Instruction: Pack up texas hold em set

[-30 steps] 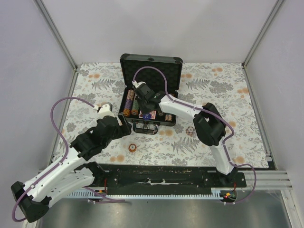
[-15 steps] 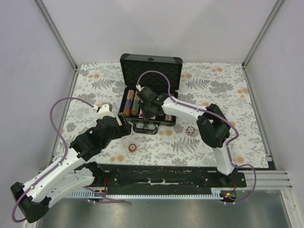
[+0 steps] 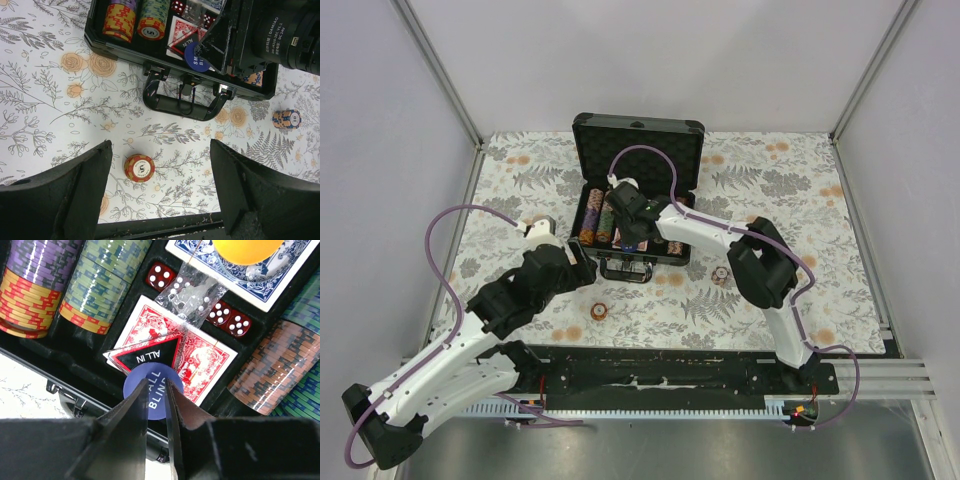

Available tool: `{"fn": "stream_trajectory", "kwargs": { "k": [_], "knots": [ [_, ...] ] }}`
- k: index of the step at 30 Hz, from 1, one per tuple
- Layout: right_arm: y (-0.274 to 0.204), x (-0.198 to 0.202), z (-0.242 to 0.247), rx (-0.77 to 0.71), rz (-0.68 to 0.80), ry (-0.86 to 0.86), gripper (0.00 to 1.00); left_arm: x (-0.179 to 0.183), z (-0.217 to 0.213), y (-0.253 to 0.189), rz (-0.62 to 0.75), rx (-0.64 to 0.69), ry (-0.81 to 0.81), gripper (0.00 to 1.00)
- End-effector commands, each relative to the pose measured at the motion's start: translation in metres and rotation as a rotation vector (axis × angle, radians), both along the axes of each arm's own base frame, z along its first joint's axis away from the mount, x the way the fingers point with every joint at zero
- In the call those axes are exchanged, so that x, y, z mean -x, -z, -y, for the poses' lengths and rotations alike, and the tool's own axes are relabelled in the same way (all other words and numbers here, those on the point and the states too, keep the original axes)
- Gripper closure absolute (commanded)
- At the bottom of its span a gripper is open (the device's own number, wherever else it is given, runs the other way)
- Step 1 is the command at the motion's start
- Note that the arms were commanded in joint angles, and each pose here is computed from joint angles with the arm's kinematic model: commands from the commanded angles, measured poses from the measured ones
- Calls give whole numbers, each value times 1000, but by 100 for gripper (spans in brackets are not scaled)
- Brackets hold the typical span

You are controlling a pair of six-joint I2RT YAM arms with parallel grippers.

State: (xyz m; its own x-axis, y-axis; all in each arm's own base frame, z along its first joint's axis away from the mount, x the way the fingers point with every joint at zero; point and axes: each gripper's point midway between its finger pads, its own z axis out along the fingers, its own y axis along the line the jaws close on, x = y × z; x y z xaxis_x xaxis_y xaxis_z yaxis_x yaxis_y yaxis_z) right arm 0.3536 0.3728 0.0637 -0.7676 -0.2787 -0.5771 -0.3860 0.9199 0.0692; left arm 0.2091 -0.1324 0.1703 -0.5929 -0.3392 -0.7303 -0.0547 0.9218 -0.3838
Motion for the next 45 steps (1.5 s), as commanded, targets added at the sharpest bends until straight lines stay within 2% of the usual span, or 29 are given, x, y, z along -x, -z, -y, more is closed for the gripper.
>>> {"fn": "stream_trajectory", "kwargs": {
  "k": [1,4,9,17,22,28,33,45],
  "knots": [
    [10,-6,7,49,11,51,74,-3,0,-2,24,1,-3,15],
    [0,-7,8,39,22,69,73,-1,4,-1,12,11,18,15],
    [-53,-6,14,-10,54,106,65,8,16,10,-56,34,72,15],
    [-107,37,56,-27,-44,167,47,30,28,38,-264,32,109,15],
    [-109,62,82,-6,-98,193,43,33,26,60,-362,-8,60,15],
    [-104,72,108,-17,-131,215,39,29,27,93,-459,-105,38,14],
    [-103,77,123,-5,-130,195,38,24,41,110,-467,-76,64,13],
    [-106,84,125,-98,-115,188,37,36,30,150,-565,-172,62,12]
  ]
}}
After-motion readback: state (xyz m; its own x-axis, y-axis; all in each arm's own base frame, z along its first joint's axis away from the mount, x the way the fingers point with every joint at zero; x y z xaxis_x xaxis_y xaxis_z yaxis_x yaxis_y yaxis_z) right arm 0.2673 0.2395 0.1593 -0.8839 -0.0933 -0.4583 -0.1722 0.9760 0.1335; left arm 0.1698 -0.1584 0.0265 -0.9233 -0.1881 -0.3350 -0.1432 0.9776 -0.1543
